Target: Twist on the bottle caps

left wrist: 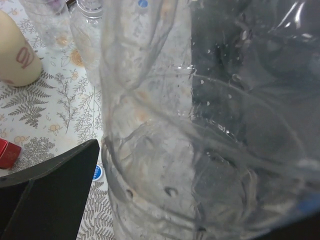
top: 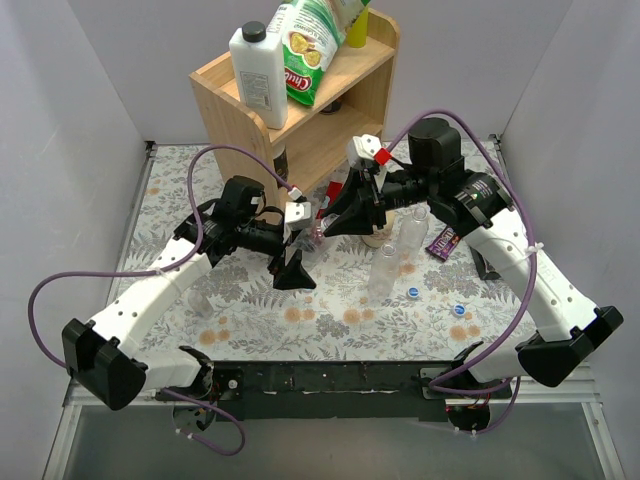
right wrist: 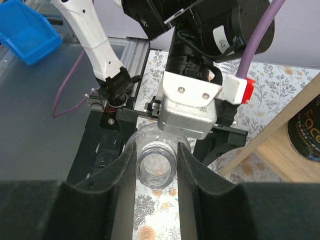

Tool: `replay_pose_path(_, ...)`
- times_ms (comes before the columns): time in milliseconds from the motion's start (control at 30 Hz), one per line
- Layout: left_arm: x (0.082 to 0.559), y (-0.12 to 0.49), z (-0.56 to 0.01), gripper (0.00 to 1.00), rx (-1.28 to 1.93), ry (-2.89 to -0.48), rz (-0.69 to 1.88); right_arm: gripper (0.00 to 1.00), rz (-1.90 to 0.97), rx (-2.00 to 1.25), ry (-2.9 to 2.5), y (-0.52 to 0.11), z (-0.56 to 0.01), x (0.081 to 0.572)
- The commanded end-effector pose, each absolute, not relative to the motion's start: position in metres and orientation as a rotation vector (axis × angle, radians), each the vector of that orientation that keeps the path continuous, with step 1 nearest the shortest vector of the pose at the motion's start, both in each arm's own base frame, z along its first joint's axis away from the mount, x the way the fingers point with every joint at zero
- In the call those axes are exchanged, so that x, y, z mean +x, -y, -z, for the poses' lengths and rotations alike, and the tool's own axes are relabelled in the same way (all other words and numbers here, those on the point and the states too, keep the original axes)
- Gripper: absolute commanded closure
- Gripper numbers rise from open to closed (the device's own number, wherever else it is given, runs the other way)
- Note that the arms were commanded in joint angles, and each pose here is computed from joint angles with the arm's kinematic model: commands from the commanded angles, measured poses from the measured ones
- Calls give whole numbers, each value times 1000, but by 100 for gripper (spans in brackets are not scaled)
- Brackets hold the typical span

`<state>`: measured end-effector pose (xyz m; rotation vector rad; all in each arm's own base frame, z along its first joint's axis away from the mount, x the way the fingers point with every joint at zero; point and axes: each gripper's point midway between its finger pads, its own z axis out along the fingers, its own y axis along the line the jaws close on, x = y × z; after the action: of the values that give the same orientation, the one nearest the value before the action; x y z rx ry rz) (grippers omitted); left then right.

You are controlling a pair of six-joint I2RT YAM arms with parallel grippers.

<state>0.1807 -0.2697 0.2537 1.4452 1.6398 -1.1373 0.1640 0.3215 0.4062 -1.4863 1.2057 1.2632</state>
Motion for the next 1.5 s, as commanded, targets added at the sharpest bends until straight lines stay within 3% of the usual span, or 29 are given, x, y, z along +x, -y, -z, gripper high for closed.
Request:
replay_pose_path(0,173,271,-257,7,1482,-1585,1159,99,-1249,-1495,-1076,-317,-431,152)
replay_pose_path(167,172,270,-259,23,1473,-1571,1153,99,-1249,-1501,-1094,-317,-424,153)
replay_pose_path(367,173,272,-267,21,1435,-1561,1156,99,-1248,-1505,-1120,-319,-414,156)
replay_pose_path(500,171,273,-268,25,1431,-1557,1177,99,-1262,-1510,-1126,-323,-412,159)
replay_pose_path(700,170,274,-263,52,1427,-1569,1195,99,-1260,-1501,-1132,-329,-414,167)
replay_pose_path(800,177,271,-265,56,1401,-1573,1135,73,-1199,-1495,-1191,-327,-409,175)
replay_pose_path(833,179,269,-265,58,1389,-1580,1114,55,-1163,-1490,-1205,-325,-409,178)
replay_pose_path(867,186,265,-264,69,1363,-1602,1056,45,-1116,-1490,-1198,-322,-412,181)
replay_pose_path(967,188,248,-270,75,1288,-1639,975,26,-985,-1467,-1262,-306,-417,188)
replay_pose_path(1133,190,204,-276,78,1150,-1724,806,24,-928,-1576,-1402,-292,-399,189)
replay_pose_path(1267,185,170,-292,100,967,-1751,693,25,-924,-1693,-1483,-301,-345,203)
replay_pose_path(1467,183,114,-318,100,531,-1782,562,29,-785,-1977,-1464,-331,-249,209)
